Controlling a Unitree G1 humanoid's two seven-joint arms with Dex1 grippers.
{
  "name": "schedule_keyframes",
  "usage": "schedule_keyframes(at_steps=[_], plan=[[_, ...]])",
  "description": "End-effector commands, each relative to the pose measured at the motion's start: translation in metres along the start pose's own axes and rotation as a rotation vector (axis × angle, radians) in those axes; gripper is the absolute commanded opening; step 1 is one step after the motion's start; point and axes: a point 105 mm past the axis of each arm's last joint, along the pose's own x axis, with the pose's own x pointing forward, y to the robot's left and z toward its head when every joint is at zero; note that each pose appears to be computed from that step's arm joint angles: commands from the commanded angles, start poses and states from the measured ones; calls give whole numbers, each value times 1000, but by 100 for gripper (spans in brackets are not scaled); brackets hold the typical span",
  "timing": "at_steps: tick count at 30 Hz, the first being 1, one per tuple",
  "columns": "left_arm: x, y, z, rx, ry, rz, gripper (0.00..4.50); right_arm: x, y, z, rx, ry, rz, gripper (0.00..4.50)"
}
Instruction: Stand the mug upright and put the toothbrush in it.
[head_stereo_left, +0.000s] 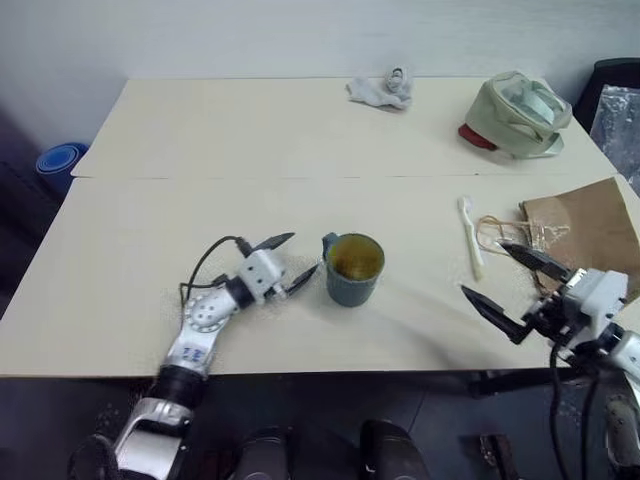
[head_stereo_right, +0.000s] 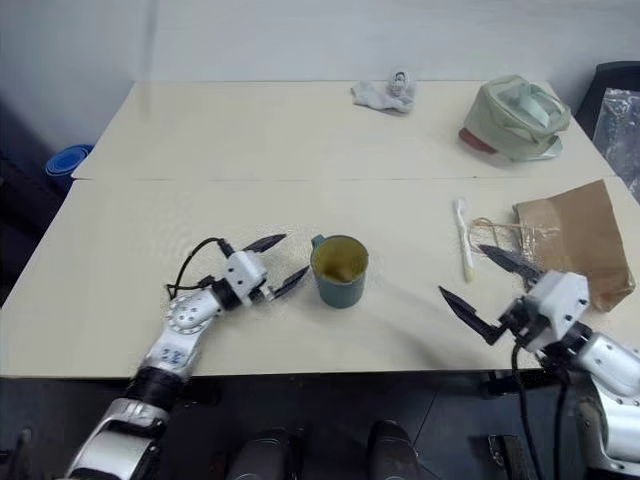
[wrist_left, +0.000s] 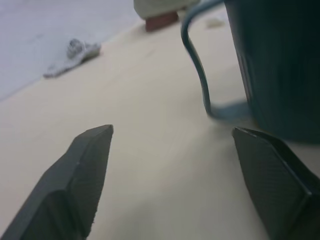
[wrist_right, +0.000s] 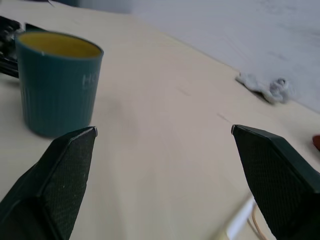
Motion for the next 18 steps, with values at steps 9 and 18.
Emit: schedule_keyframes(at_steps=[9,18], plan=[[-111,-3,44,-341,100,-324,446,-78,-28,-22,22,174,-192,450],[-104,-1,57,-323,82,-269,446,-6,-45,-38,311,586,-94,450]])
